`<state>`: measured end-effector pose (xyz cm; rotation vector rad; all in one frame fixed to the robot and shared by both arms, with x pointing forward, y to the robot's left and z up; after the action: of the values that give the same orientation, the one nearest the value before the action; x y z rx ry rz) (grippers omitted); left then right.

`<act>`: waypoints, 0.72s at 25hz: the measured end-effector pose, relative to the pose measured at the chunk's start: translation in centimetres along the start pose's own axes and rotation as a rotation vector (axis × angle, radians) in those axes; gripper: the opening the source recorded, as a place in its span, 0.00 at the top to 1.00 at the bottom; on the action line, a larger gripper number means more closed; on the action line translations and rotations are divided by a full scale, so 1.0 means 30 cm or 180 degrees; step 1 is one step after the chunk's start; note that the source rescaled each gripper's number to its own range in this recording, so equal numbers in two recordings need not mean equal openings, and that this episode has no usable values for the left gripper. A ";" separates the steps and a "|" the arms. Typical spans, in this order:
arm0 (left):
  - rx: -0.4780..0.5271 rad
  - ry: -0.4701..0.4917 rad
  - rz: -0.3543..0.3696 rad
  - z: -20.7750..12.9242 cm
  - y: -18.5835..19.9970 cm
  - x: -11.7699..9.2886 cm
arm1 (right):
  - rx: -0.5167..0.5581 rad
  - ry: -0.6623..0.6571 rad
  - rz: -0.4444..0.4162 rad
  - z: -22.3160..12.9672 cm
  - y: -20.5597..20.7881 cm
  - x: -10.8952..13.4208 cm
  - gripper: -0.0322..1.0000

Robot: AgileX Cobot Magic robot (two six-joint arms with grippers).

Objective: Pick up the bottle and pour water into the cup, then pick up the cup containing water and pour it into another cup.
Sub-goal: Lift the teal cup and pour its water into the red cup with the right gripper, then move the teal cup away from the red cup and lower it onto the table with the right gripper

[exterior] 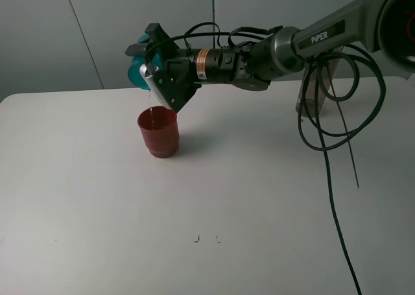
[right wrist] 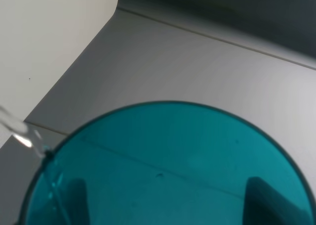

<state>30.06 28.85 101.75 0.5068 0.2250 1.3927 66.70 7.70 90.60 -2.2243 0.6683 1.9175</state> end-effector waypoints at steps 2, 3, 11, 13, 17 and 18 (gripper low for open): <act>0.0000 0.0000 0.0000 0.000 0.000 0.000 | 0.0000 0.0097 0.0000 0.000 0.000 0.000 0.90; 0.0000 0.0000 0.0000 0.000 0.000 0.000 | 0.0000 0.0141 0.0000 0.000 0.000 0.000 0.90; 0.0000 0.0000 0.0000 0.000 0.000 0.000 | -0.0003 0.0009 -0.0004 0.003 -0.002 -0.002 0.90; 0.0000 0.0000 0.0000 0.000 0.000 0.000 | -0.0007 -0.0320 -0.0006 0.006 -0.003 -0.003 0.90; 0.0000 0.0000 0.0000 0.000 0.000 0.000 | -0.0007 -0.1269 -0.0003 0.009 -0.005 -0.003 0.90; 0.0000 0.0000 0.0000 0.000 0.000 0.000 | 0.0036 -0.1550 0.0002 0.001 -0.004 -0.004 0.90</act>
<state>30.06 28.85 101.75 0.5068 0.2250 1.3927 66.71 7.86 90.68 -1.6408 0.5933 2.3171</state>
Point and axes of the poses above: a point on each arm's last joint axis where the gripper is mounted, y pointing back along that axis away from the gripper, x along the wrist's bending axis when the last joint is at zero, z = x × y, the point moved 8 cm from there along -y, pointing out along that axis toward the gripper, and after that the axes turned 5 degrees about -y, right-handed, at the moved point
